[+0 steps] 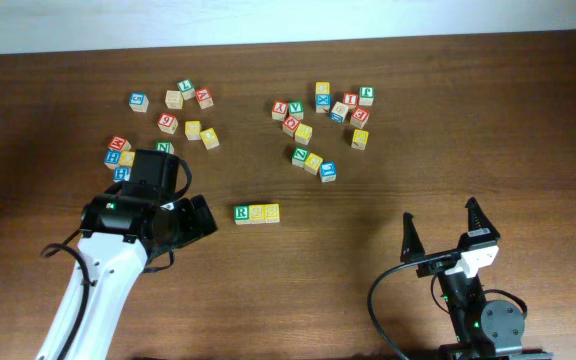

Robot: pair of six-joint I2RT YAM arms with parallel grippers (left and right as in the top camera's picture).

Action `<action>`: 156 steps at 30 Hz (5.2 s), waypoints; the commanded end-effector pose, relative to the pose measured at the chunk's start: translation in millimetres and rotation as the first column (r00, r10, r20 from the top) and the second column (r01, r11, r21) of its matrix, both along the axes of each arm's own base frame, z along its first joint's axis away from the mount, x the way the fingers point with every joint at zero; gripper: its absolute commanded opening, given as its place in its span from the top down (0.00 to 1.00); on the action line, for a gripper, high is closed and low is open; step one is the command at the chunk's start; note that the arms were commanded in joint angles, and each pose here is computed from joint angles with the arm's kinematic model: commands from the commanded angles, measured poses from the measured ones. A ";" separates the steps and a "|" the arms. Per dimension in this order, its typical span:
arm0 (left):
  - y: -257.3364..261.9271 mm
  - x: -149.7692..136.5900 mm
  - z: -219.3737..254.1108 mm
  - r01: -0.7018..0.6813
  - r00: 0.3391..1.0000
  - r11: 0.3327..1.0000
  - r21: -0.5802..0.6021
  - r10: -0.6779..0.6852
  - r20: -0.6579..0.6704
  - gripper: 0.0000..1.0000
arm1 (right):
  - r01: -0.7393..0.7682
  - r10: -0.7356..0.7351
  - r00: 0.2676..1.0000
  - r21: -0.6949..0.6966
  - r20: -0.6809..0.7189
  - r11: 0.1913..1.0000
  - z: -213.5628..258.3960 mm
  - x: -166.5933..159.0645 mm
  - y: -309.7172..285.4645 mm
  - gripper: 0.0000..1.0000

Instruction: Spell out RSS

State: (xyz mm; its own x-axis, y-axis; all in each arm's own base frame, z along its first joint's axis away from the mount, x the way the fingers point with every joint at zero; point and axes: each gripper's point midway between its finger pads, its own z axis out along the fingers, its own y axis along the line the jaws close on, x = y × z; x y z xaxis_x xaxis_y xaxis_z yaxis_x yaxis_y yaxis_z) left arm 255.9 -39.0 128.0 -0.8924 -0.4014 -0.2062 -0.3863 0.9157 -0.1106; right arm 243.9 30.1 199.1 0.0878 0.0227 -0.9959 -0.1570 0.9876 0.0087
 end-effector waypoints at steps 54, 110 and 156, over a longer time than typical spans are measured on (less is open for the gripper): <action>4.1 -5.8 1.1 -0.006 1.000 1.000 0.013 0.006 -0.008 0.01 | 0.072 -0.068 0.984 0.017 -0.164 0.997 -41.2 1.6 -15.9 0.02; 19.7 -38.4 64.9 0.210 0.355 0.794 0.570 -0.605 0.712 0.01 | 0.072 -0.068 0.984 0.017 -0.164 0.997 -41.2 1.6 -15.9 0.02; 28.5 -10.0 63.2 0.000 0.154 0.894 0.448 -0.443 0.883 0.01 | 0.072 -0.068 0.984 0.017 -0.164 0.997 -41.2 1.6 -15.9 0.02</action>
State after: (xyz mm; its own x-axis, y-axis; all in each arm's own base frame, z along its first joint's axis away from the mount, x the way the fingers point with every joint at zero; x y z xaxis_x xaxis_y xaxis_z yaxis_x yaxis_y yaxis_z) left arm 244.9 -17.4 203.7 0.1178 0.0813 -0.9897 0.0806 0.9926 0.0912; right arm 245.7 16.8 159.1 -0.0736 0.0339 -0.9967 -0.0948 0.9947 0.0409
